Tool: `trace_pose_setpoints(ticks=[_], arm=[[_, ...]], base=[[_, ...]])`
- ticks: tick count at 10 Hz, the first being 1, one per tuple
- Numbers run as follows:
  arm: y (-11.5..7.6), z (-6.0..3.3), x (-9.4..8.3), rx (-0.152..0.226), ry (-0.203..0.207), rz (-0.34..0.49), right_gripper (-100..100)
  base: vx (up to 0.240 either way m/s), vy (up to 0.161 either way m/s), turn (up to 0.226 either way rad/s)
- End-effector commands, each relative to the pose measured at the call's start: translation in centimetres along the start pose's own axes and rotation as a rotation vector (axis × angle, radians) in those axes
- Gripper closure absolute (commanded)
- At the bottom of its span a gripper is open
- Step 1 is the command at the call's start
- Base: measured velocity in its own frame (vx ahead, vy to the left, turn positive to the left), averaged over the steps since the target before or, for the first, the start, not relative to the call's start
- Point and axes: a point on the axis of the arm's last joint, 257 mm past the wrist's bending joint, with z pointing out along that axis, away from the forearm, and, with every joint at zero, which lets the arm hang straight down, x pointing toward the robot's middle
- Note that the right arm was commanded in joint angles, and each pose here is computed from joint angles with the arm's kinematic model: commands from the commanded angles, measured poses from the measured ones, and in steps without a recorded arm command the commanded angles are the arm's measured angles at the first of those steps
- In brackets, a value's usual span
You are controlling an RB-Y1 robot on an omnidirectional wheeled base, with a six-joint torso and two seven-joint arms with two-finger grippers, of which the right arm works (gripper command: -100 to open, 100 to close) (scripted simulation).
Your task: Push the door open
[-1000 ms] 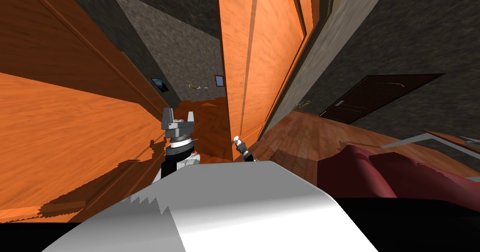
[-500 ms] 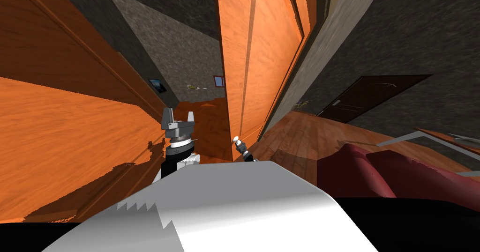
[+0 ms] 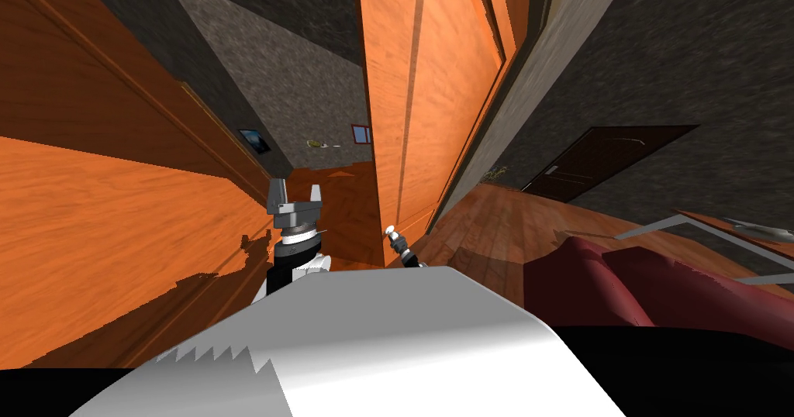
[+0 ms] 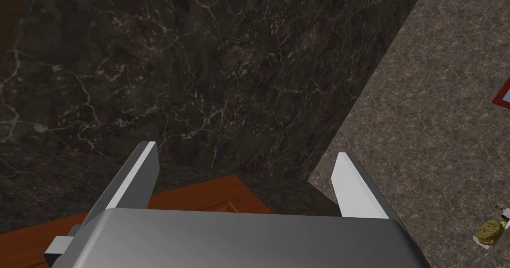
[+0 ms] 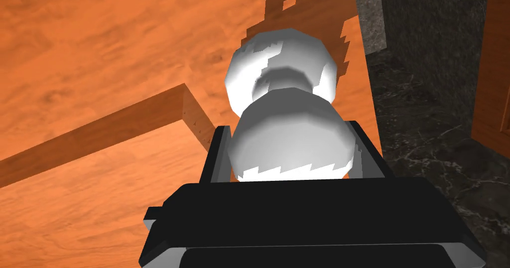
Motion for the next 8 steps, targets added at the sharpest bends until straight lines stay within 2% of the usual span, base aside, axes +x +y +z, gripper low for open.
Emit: trace_pose_setpoints(ticks=[1, 3, 5, 6, 8], arm=[[0.04, 0.23, -0.21, 0.0, -0.007, 0.051, 100], [0.08, 0.3, -0.22, 0.001, -0.008, 0.093, 100], [0.15, 0.43, -0.24, 0.001, -0.011, 0.168, 100], [0.15, 0.43, -0.24, 0.001, -0.011, 0.177, 100], [0.22, 0.56, -0.26, 0.002, -0.013, 0.252, 100]], base=[[0.023, 0.016, -0.029], [0.027, 0.025, -0.036], [0.034, 0.032, -0.046], [0.033, 0.024, -0.018], [0.039, 0.031, -0.035]])
